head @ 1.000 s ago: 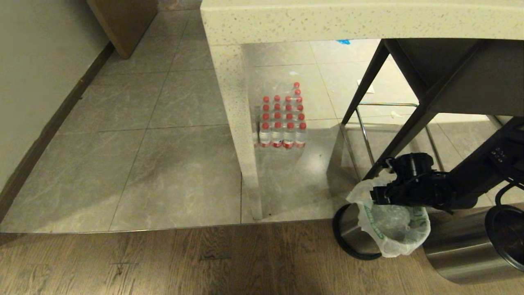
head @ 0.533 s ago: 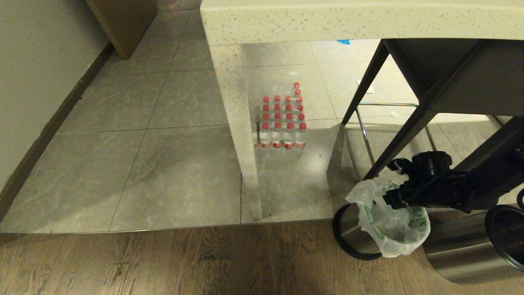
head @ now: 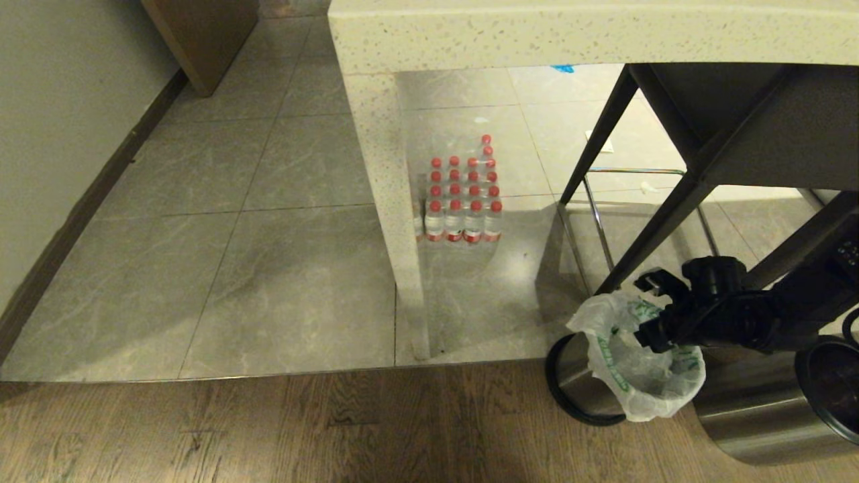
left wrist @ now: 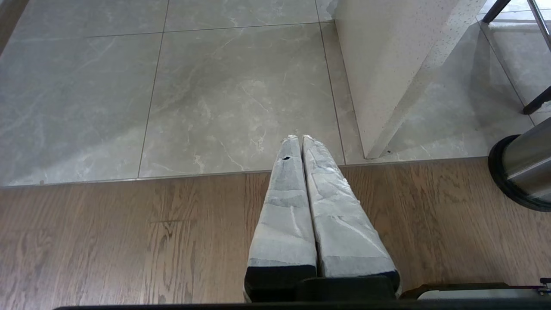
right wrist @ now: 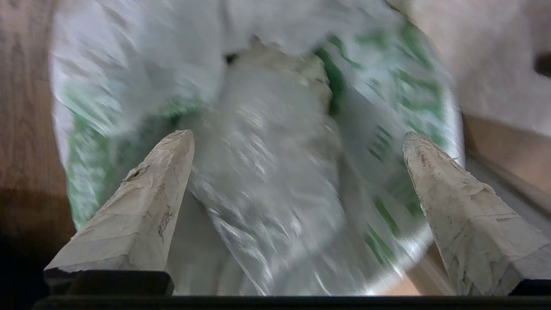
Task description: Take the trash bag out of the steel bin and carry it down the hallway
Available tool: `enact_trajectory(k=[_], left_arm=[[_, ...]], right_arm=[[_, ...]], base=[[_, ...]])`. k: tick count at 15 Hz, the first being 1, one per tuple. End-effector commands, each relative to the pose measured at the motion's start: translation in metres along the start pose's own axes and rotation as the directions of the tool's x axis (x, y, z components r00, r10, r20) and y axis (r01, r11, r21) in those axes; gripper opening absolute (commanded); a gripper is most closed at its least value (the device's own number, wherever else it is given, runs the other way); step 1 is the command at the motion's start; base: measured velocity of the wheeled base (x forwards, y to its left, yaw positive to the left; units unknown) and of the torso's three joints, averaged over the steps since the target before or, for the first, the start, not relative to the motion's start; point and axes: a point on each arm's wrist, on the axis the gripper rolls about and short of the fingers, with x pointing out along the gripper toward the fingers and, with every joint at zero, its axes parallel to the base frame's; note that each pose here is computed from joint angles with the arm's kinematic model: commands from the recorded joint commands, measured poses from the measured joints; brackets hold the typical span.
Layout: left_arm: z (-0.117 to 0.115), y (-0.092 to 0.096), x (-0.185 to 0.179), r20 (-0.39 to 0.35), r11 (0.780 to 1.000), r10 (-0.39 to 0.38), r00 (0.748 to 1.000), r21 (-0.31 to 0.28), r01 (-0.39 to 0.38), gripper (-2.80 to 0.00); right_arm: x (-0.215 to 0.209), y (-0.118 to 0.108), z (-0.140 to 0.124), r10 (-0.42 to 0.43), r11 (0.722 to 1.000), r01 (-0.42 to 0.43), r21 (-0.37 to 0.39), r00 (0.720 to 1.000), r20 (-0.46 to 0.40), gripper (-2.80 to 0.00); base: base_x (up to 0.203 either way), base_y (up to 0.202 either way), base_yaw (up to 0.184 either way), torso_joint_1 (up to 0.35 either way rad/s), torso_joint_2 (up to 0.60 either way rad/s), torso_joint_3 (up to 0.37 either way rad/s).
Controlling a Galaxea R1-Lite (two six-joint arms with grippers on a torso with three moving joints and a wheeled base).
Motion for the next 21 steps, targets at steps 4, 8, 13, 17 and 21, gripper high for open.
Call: enact_trajectory(k=[4,8,13,17,21], left_arm=[[0.000,0.000,0.000,0.001,1.000,0.001,1.000,0.000,-0.001,-2.80],[0.000,0.000,0.000,0.000,1.000,0.000,1.000,0.000,0.000,-2.80],[0.000,0.000,0.000,-0.001,1.000,0.001,1.000,0.000,-0.001,-2.80],[0.000,0.000,0.000,0.000,1.000,0.001,1.000,0.000,-0.001,-2.80],[0.000,0.000,0.000,0.002,1.000,0.001,1.000,0.000,-0.001,-2.80]], right_arm=[[0.020,0.003,-0.006,0.044,0.999,-0.044,0.000,0.999,0.005,0.00],[0.035,0.006,-0.004,0.087,0.996,-0.086,-0.024,0.996,0.032,0.00],[0.050,0.010,-0.003,0.143,0.989,-0.139,-0.053,0.988,0.065,0.00],[0.050,0.011,-0.004,0.173,0.984,-0.171,-0.046,0.983,0.058,0.00],[0.077,0.013,-0.005,0.164,0.985,-0.157,-0.065,0.981,0.106,0.00]], base=[[0.000,0.000,0.000,0.000,0.00,0.000],[0.000,0.000,0.000,0.000,0.00,0.000],[0.000,0.000,0.000,0.000,0.00,0.000],[0.000,0.000,0.000,0.000,0.00,0.000],[0.000,0.000,0.000,0.000,0.00,0.000]])
